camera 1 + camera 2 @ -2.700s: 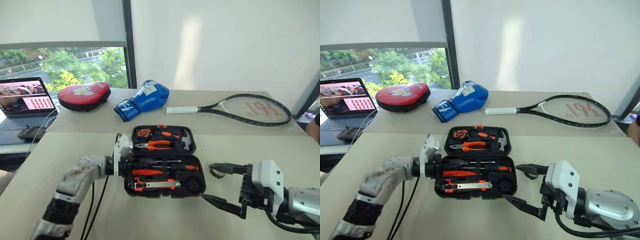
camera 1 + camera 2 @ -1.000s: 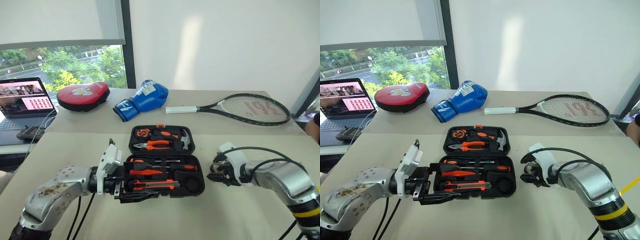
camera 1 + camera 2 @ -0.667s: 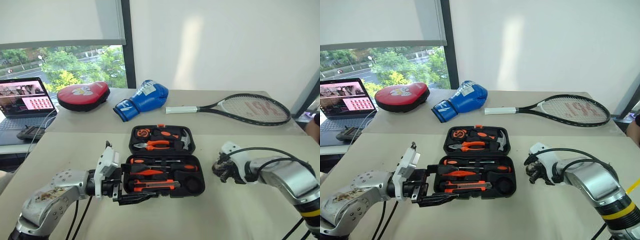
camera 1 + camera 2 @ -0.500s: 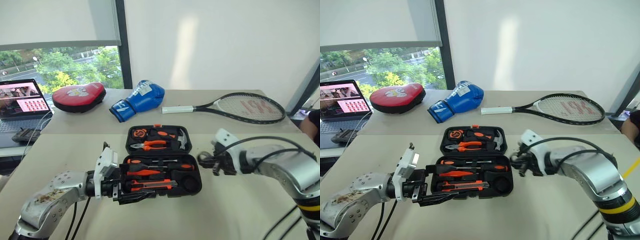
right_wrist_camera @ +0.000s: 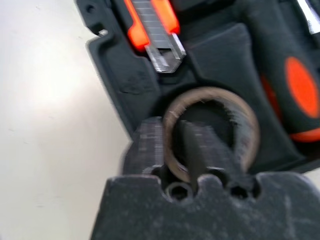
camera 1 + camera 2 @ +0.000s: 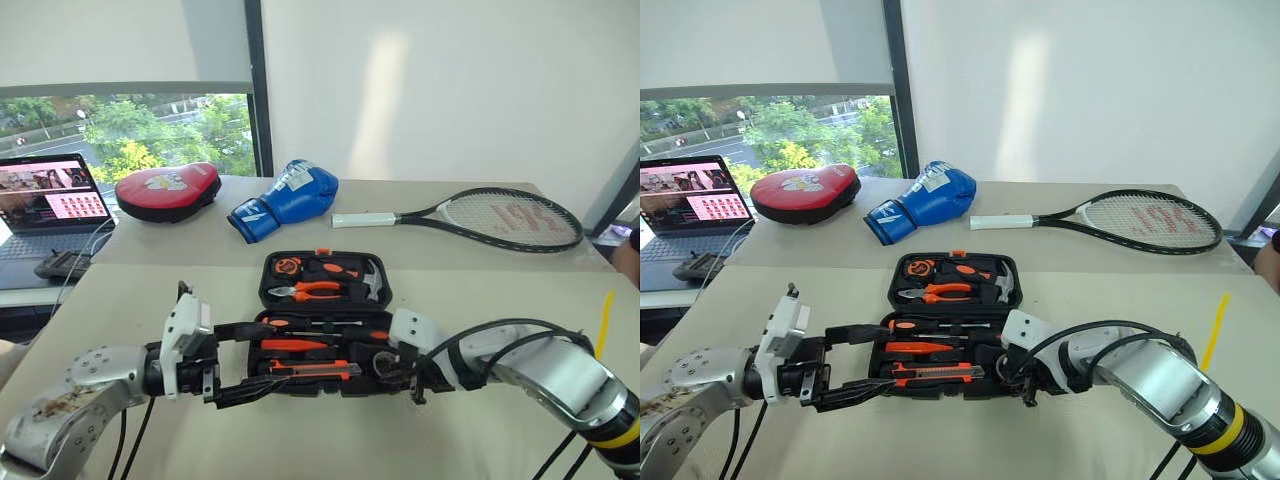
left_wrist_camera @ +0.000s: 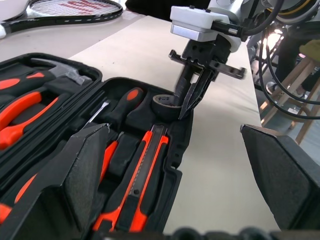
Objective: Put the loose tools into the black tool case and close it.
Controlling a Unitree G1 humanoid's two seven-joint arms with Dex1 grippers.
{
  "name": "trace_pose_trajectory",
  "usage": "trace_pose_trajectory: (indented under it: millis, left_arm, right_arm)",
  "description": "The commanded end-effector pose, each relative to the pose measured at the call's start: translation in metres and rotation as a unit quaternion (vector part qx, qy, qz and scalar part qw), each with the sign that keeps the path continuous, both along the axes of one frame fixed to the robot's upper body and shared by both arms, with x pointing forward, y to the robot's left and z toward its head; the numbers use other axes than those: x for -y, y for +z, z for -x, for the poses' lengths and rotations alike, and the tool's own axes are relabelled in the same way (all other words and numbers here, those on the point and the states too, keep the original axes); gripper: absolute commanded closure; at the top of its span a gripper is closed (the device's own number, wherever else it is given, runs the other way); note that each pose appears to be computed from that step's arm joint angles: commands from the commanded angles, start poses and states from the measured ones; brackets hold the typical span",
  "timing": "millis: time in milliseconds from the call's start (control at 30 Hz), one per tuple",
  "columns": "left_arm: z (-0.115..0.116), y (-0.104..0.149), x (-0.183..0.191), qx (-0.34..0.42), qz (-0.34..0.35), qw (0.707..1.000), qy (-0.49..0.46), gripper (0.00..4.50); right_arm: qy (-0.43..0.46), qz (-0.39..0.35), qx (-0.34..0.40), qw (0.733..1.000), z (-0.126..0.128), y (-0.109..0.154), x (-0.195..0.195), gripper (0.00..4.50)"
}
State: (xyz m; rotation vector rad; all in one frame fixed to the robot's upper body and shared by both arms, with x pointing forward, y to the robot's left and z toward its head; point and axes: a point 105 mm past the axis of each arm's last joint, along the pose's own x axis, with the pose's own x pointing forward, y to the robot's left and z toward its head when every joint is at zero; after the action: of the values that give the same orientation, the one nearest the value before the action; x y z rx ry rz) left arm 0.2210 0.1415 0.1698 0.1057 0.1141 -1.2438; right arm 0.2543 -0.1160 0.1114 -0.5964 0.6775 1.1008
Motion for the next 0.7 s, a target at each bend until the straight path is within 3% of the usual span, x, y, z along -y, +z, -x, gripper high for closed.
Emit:
trace_pose_trajectory:
  millis: [33,167,300,400,467,700]
  left_arm:
    - [-0.001,0.008,-0.001,0.009,0.007,1.000,0.015,0.00]
    - [-0.023,0.005,-0.005,-0.018,0.035,0.994,0.099,0.00]
    - [-0.077,0.004,-0.011,-0.042,0.043,0.966,0.252,0.00]
    - [-0.127,0.000,-0.016,-0.076,0.022,0.923,0.378,0.00]
    - [-0.149,-0.005,-0.013,-0.107,0.011,0.908,0.405,0.00]
    - [-0.200,-0.039,-0.029,-0.171,-0.030,0.856,0.487,0.00]
  right_arm:
    - [0.019,-0.046,-0.012,0.999,0.006,0.010,-0.009,2.12]
    - [-0.001,-0.163,0.021,0.986,-0.008,0.062,-0.017,2.12]
    - [-0.136,-0.210,0.098,0.963,-0.065,0.090,0.003,2.12]
    - [-0.237,-0.181,0.139,0.944,-0.112,0.088,0.025,2.12]
    - [-0.281,-0.188,0.132,0.932,-0.136,0.085,0.031,2.12]
    - [-0.308,-0.187,0.074,0.930,-0.174,0.056,0.026,2.12]
